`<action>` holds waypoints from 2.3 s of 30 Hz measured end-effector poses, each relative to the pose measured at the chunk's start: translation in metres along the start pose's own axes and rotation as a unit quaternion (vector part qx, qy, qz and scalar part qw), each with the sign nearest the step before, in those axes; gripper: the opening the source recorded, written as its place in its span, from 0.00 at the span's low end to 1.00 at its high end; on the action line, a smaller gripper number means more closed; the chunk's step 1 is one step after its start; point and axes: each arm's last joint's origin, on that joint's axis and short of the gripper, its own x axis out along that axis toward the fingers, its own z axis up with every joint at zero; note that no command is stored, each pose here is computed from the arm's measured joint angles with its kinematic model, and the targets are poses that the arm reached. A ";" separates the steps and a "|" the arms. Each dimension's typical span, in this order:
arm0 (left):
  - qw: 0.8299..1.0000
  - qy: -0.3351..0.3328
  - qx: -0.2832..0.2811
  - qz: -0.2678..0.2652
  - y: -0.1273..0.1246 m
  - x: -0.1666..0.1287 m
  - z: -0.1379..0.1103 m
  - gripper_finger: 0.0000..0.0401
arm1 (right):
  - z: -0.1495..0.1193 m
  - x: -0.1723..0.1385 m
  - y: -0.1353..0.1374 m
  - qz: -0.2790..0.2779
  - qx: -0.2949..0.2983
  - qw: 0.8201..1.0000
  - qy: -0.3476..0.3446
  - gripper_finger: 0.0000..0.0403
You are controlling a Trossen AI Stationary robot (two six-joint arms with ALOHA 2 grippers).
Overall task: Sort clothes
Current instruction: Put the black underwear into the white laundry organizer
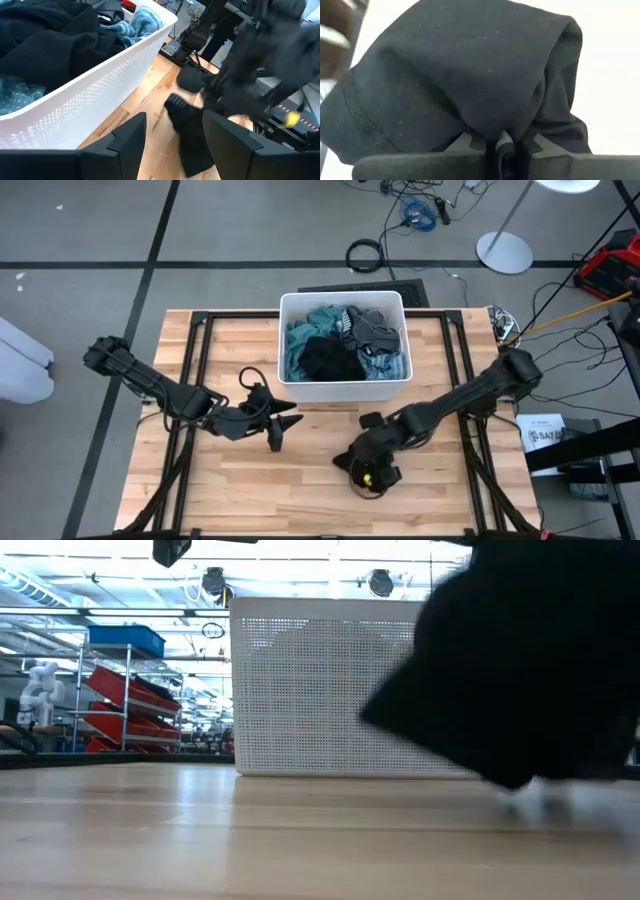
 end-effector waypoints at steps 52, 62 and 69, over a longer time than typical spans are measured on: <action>0.999 -0.027 -0.034 0.028 0.005 0.004 0.006 0.51 | 0.036 -0.086 -0.262 -0.256 0.358 0.874 -0.206 0.07; 0.999 -0.020 -0.034 0.020 0.004 0.004 0.005 0.51 | 0.025 -0.061 -0.263 -0.249 0.361 0.891 -0.117 0.14; 0.999 -0.019 -0.034 0.019 0.004 0.004 0.005 0.51 | 0.030 -0.085 -0.255 -0.229 0.340 0.897 -0.167 0.34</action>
